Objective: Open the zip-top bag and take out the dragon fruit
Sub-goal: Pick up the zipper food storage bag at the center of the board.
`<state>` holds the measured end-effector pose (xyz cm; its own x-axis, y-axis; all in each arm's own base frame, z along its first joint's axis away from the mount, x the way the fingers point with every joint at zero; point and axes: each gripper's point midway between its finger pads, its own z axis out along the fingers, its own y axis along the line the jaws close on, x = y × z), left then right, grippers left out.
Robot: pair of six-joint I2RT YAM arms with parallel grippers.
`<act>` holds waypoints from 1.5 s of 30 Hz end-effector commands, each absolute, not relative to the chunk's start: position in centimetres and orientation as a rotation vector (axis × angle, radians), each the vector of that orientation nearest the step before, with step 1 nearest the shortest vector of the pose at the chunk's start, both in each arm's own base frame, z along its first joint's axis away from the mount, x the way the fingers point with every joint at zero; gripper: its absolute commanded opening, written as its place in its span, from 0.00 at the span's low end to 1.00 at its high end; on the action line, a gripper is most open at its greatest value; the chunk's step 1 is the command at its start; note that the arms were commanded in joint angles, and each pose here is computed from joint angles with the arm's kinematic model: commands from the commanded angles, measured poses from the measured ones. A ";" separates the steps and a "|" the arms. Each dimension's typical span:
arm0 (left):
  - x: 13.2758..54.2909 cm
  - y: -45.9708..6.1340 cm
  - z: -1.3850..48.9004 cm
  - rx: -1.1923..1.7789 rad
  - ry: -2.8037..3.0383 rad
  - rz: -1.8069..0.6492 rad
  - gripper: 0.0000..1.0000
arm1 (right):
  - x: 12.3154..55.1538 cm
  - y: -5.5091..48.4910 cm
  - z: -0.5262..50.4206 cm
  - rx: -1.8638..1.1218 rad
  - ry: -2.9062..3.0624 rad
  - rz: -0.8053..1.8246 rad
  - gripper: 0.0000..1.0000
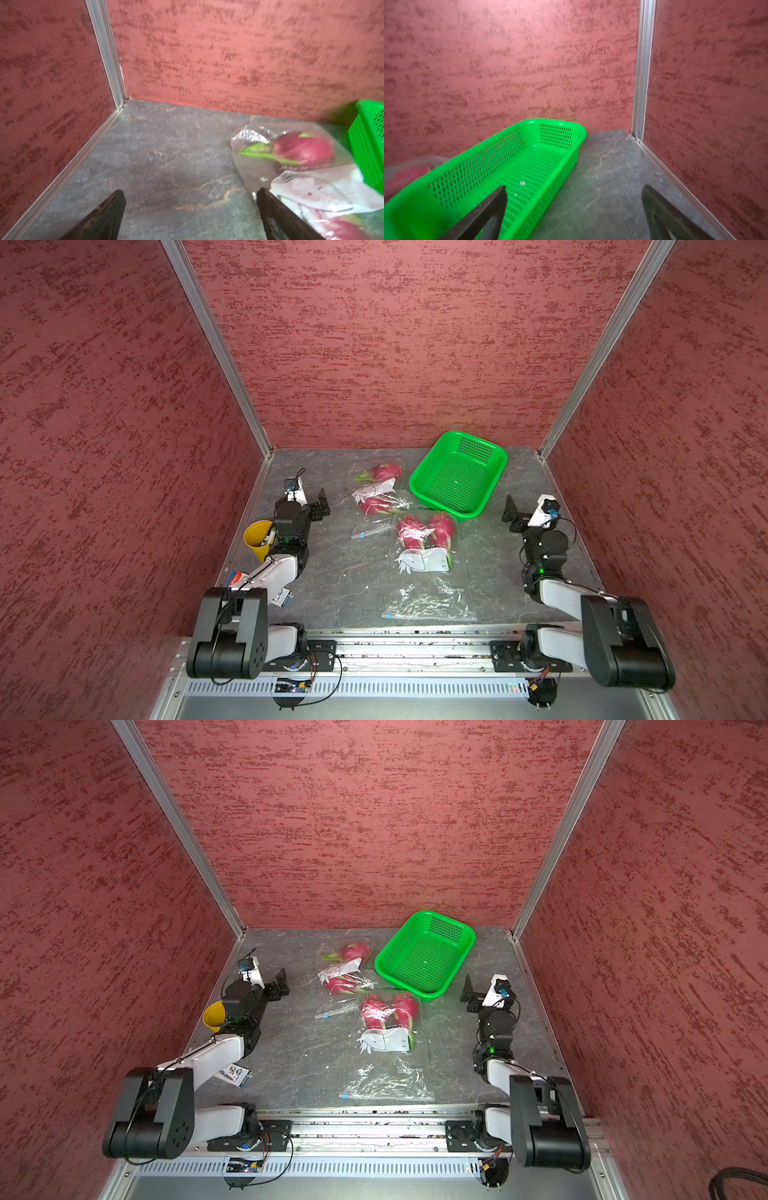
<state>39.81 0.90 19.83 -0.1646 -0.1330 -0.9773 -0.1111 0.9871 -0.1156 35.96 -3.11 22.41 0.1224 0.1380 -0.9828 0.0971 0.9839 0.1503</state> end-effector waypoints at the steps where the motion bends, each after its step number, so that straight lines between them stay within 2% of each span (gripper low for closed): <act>1: 38.9 -0.6 20.0 -0.224 1.801 -0.082 1.00 | 36.1 -3.5 22.8 0.309 1.512 0.112 0.99; 7: 36.0 -8.1 18.5 -0.057 1.963 -0.242 1.00 | 35.3 -0.8 25.5 0.331 1.543 0.362 0.99; 12: 32.8 -12.3 15.2 -0.027 2.138 -0.430 1.00 | 34.8 2.2 24.8 0.292 1.643 0.506 0.99; 17: 29.3 -15.9 11.9 -0.073 2.306 -0.697 1.00 | 34.2 5.7 23.1 0.232 1.743 0.554 0.99; 21: 25.4 -19.7 10.8 0.063 2.422 -0.904 1.00 | 33.9 8.2 22.2 0.174 1.793 0.573 0.98; 28: 21.0 -23.1 9.9 0.171 2.488 -1.177 0.98 | 34.1 10.8 22.2 0.106 1.816 0.589 0.98; 32: 21.0 -23.5 8.6 0.181 2.496 -1.183 0.96 | 34.3 11.5 23.3 0.076 1.797 0.578 0.98; 45: 26.3 -26.1 5.2 0.237 2.496 -1.149 0.91 | 33.4 12.3 25.4 0.045 1.749 0.577 0.98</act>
<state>25.03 -25.19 4.78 -0.9296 -0.0200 -0.3680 0.2579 0.6782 -0.6882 33.56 12.52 23.90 -0.3126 0.3297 -0.8908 -0.2736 0.8668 0.4168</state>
